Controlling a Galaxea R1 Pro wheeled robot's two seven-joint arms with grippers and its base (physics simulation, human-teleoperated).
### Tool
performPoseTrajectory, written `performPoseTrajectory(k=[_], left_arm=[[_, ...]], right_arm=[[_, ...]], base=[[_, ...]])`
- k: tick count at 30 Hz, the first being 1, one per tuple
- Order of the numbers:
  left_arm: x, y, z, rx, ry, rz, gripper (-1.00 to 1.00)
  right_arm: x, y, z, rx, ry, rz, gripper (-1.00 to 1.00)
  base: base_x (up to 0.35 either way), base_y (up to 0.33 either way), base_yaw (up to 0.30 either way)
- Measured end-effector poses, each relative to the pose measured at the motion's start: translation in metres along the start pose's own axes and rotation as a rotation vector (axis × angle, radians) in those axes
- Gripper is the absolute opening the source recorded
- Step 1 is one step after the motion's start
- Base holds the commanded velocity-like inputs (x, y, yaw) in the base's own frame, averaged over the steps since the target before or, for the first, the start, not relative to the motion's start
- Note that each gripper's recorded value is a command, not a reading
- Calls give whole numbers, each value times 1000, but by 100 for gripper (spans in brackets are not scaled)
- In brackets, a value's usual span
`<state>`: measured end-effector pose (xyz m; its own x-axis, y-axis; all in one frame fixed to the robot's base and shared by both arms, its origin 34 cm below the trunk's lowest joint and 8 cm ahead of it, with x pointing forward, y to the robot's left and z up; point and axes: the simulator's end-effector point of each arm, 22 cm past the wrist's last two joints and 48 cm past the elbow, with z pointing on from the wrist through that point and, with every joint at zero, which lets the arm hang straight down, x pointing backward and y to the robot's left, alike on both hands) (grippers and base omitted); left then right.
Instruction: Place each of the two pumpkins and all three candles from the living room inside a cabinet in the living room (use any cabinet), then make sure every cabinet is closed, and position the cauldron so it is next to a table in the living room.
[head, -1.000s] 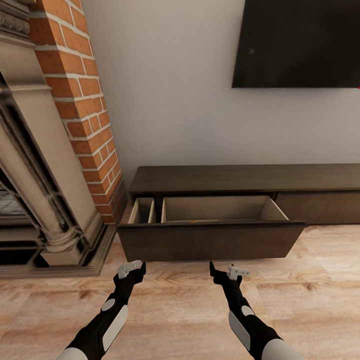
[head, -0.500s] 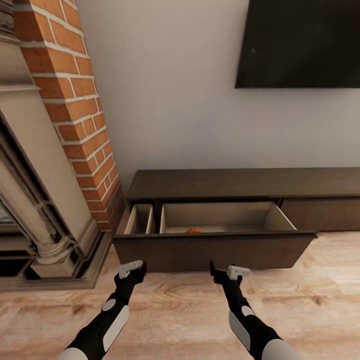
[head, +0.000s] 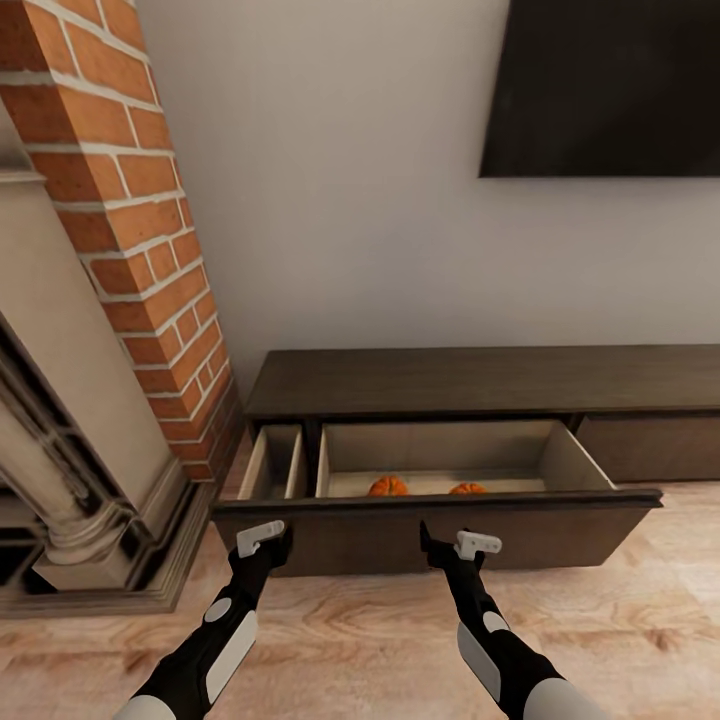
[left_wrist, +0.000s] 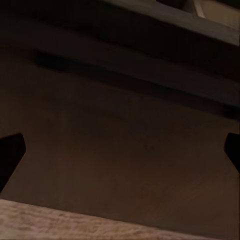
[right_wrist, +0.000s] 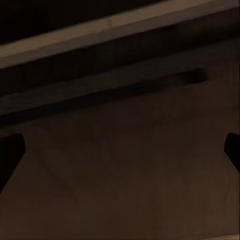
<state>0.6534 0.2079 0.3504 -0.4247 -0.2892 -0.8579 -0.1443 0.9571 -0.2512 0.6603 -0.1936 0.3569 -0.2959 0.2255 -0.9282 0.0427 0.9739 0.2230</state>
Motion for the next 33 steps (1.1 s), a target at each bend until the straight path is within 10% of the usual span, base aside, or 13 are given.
performPoseTrajectory(k=[33], left_arm=[[1, 1, 0, -2, 2, -3, 100]], right_arm=[[0, 0, 0, 0, 1, 0, 100]], base=[[229, 0, 0]])
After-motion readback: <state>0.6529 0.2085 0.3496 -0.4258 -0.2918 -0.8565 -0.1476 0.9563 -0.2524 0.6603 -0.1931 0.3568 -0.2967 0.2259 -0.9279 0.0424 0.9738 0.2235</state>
